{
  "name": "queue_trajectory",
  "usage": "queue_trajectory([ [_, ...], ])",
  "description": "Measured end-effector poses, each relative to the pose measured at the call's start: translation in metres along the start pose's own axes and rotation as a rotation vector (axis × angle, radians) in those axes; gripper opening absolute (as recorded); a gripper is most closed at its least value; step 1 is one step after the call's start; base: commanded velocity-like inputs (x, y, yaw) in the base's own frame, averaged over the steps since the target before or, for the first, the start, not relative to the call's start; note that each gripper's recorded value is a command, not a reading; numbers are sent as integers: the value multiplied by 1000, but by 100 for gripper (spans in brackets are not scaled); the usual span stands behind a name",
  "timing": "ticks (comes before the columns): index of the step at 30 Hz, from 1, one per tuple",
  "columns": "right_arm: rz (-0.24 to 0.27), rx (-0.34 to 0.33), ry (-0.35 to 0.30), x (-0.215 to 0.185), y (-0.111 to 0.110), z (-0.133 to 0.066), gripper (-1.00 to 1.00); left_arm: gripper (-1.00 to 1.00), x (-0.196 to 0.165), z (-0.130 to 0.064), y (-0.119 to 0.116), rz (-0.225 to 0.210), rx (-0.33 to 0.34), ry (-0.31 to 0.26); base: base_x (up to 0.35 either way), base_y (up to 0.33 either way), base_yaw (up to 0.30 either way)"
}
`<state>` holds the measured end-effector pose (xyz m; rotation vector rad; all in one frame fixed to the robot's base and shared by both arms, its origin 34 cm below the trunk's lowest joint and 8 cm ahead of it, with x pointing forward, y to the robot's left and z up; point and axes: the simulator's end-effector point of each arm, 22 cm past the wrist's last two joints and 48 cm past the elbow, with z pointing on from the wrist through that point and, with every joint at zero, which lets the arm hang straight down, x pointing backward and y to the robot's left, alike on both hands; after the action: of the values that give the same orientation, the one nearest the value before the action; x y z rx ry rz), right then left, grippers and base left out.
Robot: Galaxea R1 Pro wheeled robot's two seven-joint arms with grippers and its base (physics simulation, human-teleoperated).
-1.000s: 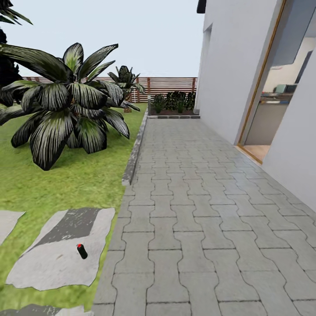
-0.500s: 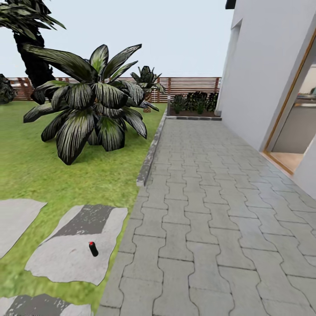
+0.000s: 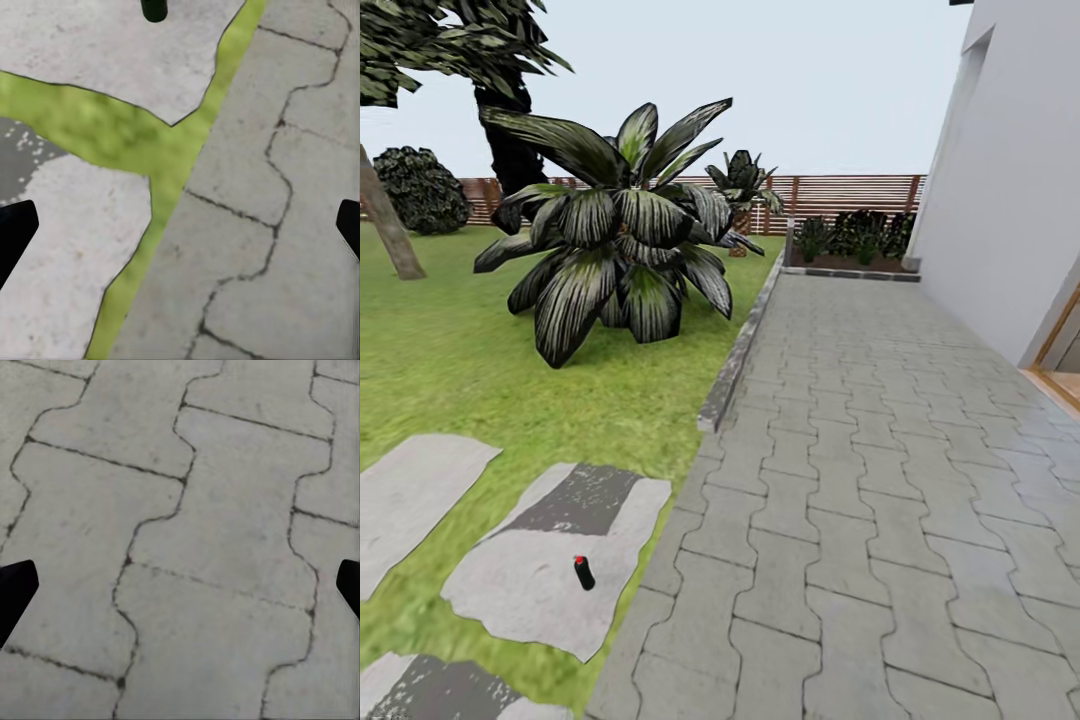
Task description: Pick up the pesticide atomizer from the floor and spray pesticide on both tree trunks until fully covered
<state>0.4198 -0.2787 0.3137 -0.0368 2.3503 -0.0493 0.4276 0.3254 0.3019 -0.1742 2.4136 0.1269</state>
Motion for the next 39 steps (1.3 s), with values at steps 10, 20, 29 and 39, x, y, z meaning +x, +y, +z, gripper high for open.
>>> queue_trajectory([
  [10, 0, 0, 0, 0, 0, 0, 100, 100, 0, 0, 0, 0, 0, 1, 155, -247, 279],
  [20, 0, 0, 0, 0, 0, 0, 100, 100, 1, 0, 0, 0, 0, 2, 155, -248, 279],
  [29, 0, 0, 0, 0, 0, 0, 100, 100, 1, 0, 0, -1, -1, 3, 160, -248, 279],
  [39, 0, 0, 1, 0, 0, 0, 100, 100, 1, 0, 0, -1, -1, 3, 187, -247, 279],
])
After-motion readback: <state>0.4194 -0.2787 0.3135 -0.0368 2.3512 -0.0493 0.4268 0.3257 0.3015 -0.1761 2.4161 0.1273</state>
